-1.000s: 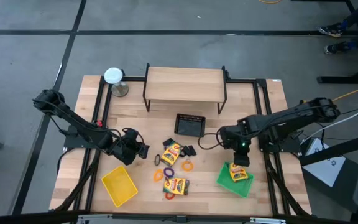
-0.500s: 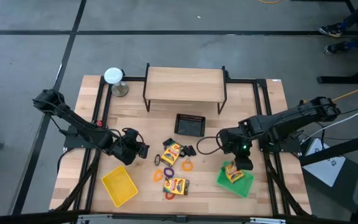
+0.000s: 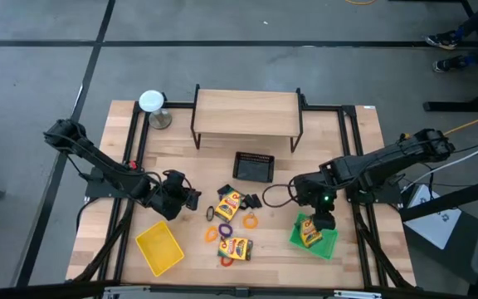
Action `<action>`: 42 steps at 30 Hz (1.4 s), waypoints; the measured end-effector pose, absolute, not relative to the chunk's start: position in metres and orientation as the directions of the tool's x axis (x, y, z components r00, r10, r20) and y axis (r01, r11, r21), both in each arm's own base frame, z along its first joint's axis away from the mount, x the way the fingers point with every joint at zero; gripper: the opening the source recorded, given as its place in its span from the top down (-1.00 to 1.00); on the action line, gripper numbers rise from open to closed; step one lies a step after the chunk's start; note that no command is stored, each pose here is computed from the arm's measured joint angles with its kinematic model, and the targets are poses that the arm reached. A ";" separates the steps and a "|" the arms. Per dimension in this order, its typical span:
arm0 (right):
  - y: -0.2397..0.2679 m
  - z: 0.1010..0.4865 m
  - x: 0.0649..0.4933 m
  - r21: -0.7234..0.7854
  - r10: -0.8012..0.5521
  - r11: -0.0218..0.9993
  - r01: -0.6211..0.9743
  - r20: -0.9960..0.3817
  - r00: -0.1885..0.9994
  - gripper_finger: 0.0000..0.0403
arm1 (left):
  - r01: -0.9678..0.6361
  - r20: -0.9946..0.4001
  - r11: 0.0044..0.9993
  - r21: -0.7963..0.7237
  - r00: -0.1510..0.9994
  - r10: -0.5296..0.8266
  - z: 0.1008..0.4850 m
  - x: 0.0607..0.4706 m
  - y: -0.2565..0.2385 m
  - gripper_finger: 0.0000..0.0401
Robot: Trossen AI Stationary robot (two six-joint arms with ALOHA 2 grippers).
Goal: Pick & Place Office Desk Supplies
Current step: Put the middle crayon box into the green basket
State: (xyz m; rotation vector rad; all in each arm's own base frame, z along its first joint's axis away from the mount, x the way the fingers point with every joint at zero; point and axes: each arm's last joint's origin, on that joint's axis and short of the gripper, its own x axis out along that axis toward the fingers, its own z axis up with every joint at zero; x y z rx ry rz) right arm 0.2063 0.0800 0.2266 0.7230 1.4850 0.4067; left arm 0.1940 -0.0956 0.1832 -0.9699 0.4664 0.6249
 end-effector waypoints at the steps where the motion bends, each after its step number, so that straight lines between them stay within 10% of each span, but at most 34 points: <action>1: 0.081 0.231 0.210 0.676 0.663 0.712 0.190 -0.737 0.133 0.00 | -0.646 -0.590 0.433 -0.628 0.759 0.277 0.186 0.197 -0.097 0.25; 8: 0.103 0.289 0.216 0.776 0.423 0.607 0.171 -0.497 0.758 0.00 | -0.330 -0.269 0.637 -0.697 0.943 0.195 0.225 0.220 -0.103 0.26; 13: 0.117 0.323 0.200 0.826 0.032 0.542 0.156 -0.205 0.978 0.00 | -0.174 -0.188 0.743 -0.647 0.980 0.066 0.268 0.249 -0.083 0.31; 25: 0.136 0.383 0.160 0.743 -0.426 0.646 0.178 0.157 0.891 0.00 | -0.065 -0.452 0.912 -0.405 0.881 -0.138 0.308 0.350 -0.027 0.35; 42: 0.145 0.406 0.130 0.579 -0.548 0.682 0.447 0.000 0.836 0.00 | 0.138 -0.437 0.883 -0.448 0.828 -0.351 0.263 0.503 -0.079 0.35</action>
